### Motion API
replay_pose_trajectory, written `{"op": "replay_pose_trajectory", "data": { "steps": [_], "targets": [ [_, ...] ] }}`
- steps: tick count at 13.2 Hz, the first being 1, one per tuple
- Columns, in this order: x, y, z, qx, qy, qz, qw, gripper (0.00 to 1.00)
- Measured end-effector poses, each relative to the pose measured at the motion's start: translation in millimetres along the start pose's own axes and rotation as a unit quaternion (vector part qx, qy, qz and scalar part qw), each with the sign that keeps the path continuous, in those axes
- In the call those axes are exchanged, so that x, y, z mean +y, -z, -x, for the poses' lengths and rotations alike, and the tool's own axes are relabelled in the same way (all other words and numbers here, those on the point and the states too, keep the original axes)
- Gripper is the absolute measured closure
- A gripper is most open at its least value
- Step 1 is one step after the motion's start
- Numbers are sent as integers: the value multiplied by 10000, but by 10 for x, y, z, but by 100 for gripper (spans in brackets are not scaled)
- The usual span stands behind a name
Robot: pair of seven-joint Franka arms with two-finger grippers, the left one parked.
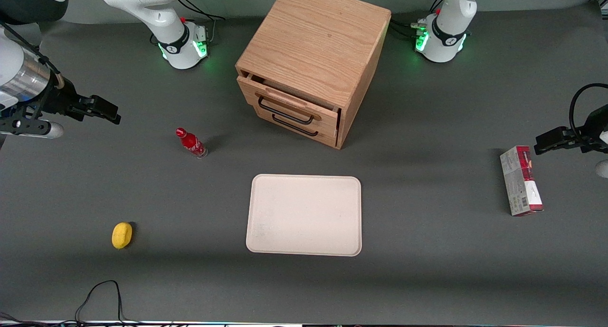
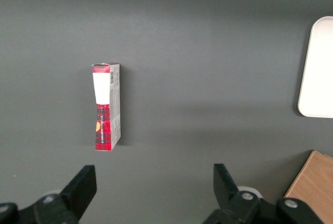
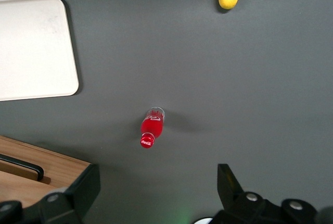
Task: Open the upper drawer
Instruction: 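Move the right gripper toward the upper drawer's black handle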
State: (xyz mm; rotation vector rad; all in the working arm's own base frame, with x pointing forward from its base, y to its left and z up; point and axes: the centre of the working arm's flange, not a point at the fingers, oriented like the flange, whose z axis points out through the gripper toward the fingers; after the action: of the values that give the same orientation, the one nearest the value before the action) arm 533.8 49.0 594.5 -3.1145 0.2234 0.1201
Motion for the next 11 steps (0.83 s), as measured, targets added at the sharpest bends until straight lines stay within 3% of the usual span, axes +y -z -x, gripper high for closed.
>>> {"op": "replay_pose_trajectory", "data": {
  "steps": [4, 7, 11],
  "targets": [
    [-105, -68, -35, -37, 81, -8, 10000, 0],
    [-1044, -185, -77, -21, 864, -64, 9962, 0],
    [-2533, -343, 429, -182, 2369, -299, 9709, 0]
  ]
}}
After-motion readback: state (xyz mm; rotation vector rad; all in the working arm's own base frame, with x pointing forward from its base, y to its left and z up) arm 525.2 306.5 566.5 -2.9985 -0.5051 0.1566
